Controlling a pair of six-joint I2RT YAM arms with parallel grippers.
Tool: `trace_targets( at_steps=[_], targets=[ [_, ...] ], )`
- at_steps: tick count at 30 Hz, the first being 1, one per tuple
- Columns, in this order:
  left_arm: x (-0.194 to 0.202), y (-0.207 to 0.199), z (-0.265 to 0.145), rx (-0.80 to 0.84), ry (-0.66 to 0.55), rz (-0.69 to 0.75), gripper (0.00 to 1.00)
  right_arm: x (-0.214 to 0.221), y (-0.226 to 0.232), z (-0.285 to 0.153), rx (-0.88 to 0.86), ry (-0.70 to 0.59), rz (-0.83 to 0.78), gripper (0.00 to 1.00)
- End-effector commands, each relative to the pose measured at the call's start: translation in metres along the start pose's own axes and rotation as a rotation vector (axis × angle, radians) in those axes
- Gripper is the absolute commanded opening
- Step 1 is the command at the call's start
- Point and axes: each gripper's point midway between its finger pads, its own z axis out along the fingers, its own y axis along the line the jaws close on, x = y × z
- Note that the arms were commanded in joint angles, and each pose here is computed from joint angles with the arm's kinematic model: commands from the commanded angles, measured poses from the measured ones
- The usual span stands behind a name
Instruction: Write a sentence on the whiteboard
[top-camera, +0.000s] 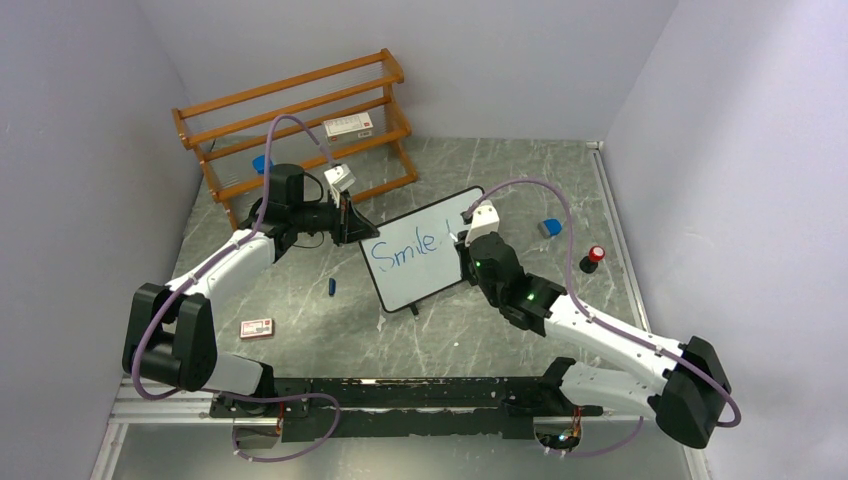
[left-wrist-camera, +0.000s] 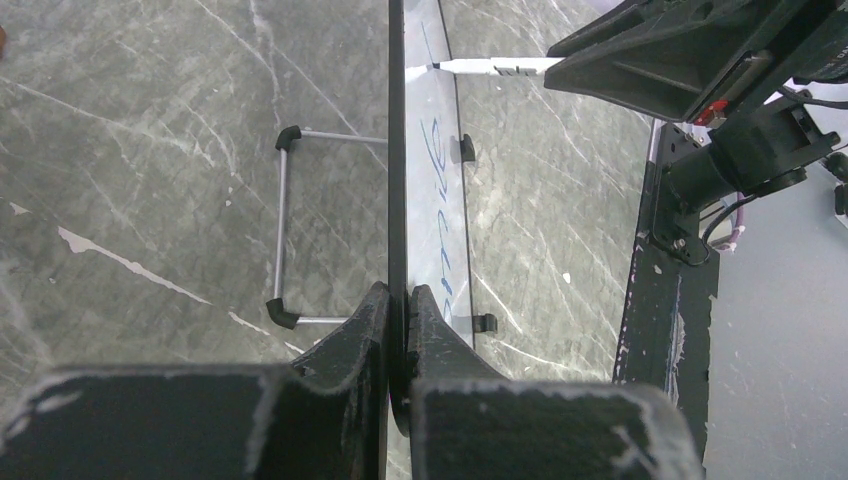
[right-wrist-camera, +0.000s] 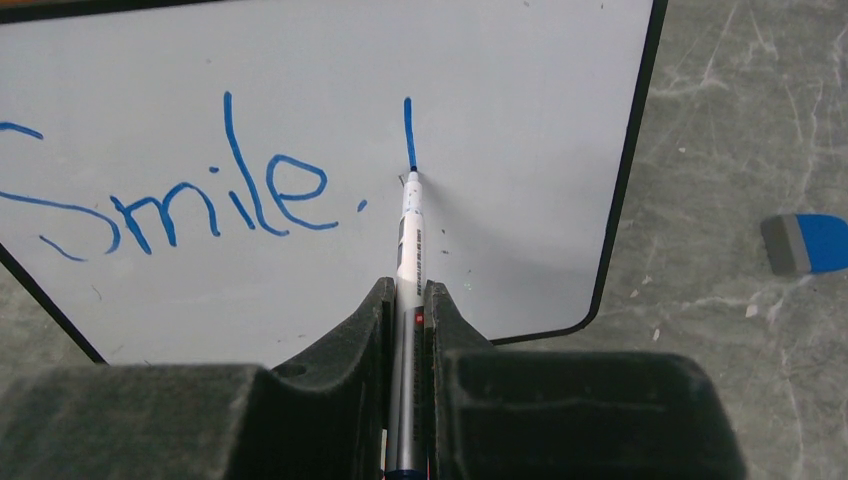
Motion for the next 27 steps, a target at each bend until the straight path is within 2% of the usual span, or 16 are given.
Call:
trace_targets(
  at_steps=[1,27],
  targets=[
    [0.0075,0.0086,0.0,-0.018,0.028,0.017,0.05,0.0227,-0.0033,-0.0022,-0.002,0.064,0.003,0.0],
    [0.0075,0.0094,-0.0001,-0.02,0.027,0.014,0.05,0.0267,-0.0024,-0.0032,-0.007,0.077,0.016,0.0]
  ],
)
